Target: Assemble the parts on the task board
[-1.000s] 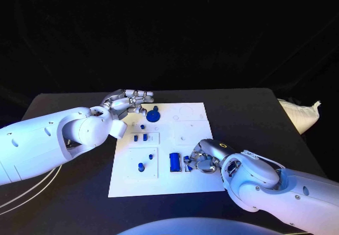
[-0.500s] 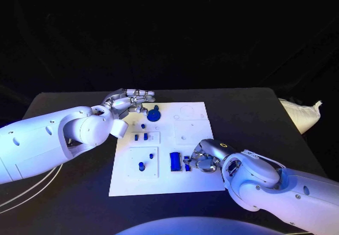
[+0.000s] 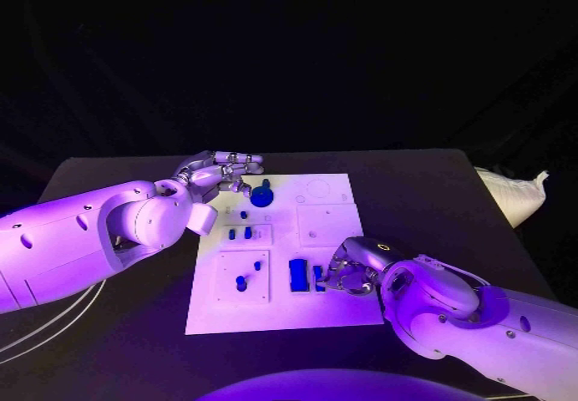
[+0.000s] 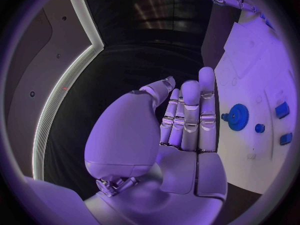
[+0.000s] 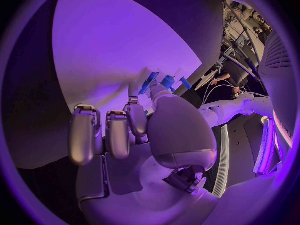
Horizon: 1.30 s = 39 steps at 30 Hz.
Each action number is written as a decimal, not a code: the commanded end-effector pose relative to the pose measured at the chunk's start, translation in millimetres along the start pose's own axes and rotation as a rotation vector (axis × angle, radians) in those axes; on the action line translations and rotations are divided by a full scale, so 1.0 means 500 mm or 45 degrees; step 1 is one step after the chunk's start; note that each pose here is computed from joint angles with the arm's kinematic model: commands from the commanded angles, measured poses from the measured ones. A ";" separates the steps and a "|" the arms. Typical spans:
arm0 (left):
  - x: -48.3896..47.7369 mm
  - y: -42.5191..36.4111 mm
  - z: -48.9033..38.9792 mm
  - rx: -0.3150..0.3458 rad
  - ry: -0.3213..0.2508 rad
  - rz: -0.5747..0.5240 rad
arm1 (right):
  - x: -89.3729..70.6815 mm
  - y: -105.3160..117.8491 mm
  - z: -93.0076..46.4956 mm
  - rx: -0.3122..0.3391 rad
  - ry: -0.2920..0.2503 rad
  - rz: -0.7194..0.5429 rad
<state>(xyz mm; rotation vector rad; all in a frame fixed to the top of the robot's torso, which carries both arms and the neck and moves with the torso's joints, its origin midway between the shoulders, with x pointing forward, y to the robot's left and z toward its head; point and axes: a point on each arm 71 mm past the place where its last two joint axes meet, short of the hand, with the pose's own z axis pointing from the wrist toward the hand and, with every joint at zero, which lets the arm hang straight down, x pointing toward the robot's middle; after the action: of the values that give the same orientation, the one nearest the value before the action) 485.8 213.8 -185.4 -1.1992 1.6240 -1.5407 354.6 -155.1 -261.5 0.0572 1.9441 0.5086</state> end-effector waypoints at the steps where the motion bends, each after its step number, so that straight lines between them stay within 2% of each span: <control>1: 0.004 -0.001 0.000 0.005 0.026 -0.001 | 0.001 0.001 0.001 -0.009 0.003 -0.027; 12: 0.004 -0.001 0.002 0.007 0.025 -0.001 | -0.001 -0.002 0.004 -0.004 -0.022 -0.005; 18: 0.003 -0.001 0.002 0.007 0.023 0.000 | -0.007 0.002 -0.003 -0.026 -0.063 0.048; 22: 0.001 -0.001 0.001 0.008 0.019 0.000 | -0.008 -0.002 -0.009 -0.051 -0.030 0.120; 26: -0.002 -0.001 0.002 0.014 0.026 -0.008 | -0.017 -0.012 -0.007 -0.069 0.036 0.300; 28: -0.004 0.001 0.002 0.017 0.033 -0.031 | -0.026 -0.015 -0.002 -0.098 0.046 0.405; 33: -0.012 0.012 0.003 0.017 0.036 -0.070 | -0.061 -0.031 0.024 -0.182 -0.002 0.680; 39: -0.021 0.037 0.005 0.015 0.025 -0.106 | -0.101 -0.073 0.075 -0.214 -0.089 0.978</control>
<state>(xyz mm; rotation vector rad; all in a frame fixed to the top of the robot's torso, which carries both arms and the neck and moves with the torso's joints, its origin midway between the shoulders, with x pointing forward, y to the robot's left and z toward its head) 488.2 222.9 -206.8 -1.2571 1.6219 -1.5425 411.4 -188.9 -248.6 0.5211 1.8690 0.9202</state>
